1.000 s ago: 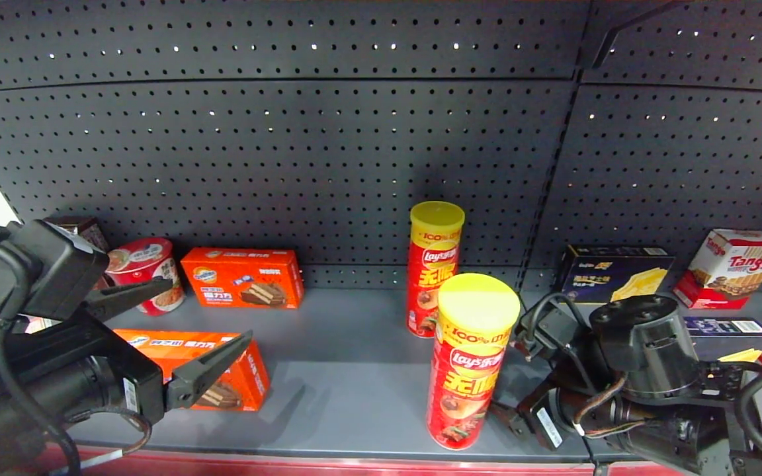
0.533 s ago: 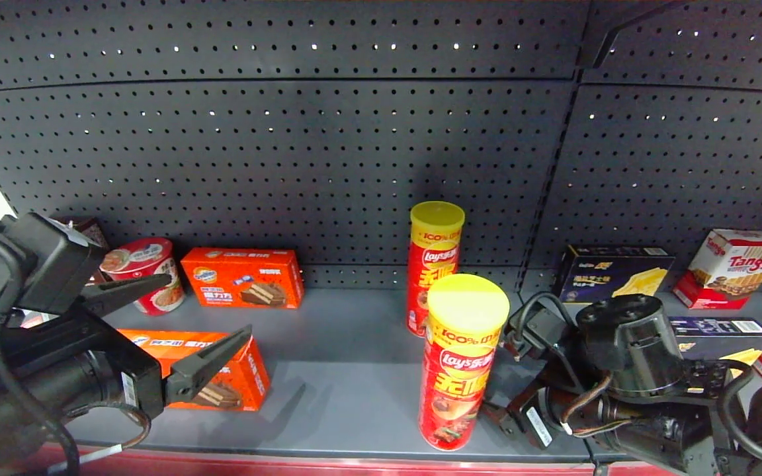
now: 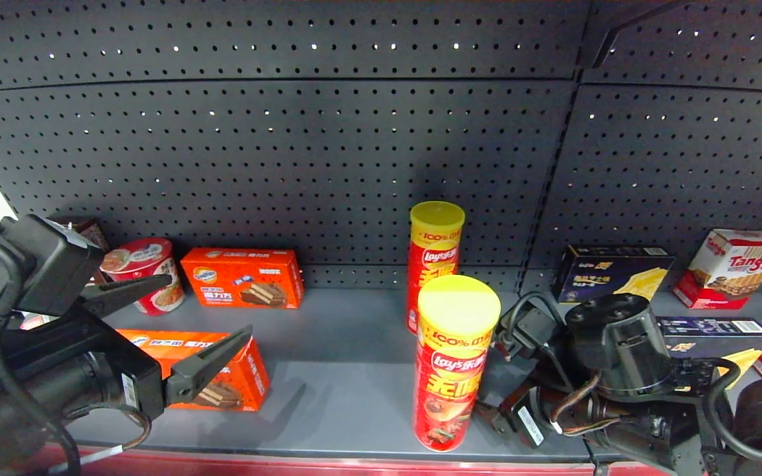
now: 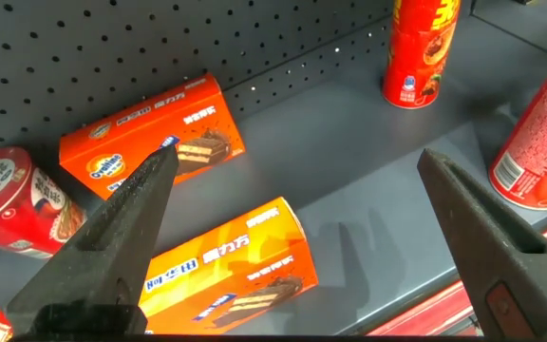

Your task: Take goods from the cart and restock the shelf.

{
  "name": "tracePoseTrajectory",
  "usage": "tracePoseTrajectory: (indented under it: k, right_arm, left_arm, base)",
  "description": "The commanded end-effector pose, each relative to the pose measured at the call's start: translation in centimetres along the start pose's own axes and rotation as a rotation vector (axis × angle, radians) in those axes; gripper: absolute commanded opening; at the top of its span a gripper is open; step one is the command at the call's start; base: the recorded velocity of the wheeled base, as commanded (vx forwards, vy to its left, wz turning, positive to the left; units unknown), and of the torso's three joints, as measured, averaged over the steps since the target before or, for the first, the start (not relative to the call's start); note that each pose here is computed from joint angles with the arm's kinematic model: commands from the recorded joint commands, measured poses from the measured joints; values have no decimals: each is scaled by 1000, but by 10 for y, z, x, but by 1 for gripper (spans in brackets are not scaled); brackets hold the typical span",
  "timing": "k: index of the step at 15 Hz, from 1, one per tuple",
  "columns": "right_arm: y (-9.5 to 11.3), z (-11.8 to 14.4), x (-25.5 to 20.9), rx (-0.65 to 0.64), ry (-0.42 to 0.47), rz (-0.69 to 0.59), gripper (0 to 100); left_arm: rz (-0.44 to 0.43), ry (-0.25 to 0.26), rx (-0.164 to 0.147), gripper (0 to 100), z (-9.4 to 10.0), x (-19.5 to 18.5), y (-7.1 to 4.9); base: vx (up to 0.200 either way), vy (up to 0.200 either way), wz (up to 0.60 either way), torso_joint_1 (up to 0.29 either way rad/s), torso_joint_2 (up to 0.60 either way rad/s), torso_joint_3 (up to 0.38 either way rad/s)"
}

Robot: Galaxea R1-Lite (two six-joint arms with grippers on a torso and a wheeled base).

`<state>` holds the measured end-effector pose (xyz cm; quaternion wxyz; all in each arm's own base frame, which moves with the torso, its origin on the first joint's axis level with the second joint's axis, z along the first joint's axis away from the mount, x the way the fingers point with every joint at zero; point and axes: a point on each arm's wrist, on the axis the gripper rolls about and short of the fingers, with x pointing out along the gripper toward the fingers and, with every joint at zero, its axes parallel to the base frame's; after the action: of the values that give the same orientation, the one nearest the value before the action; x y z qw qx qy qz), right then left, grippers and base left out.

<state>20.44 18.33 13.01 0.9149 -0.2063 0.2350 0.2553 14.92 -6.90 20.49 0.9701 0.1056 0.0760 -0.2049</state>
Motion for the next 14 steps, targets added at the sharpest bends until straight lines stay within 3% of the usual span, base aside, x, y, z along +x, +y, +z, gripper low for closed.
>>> tracePoseTrajectory:
  k: [1,14]
  right_arm:
    - [2,1,1,-3,-1,1,100]
    - [-4,-8,-26,13,-24,-10,100]
  left_arm:
    - [1,1,0,100,0,0,0]
    - [-2,16,-1,100,-5,-2,-1]
  base:
    - [0,0,0,0,0,0]
    - [0,0,0,0,0,0]
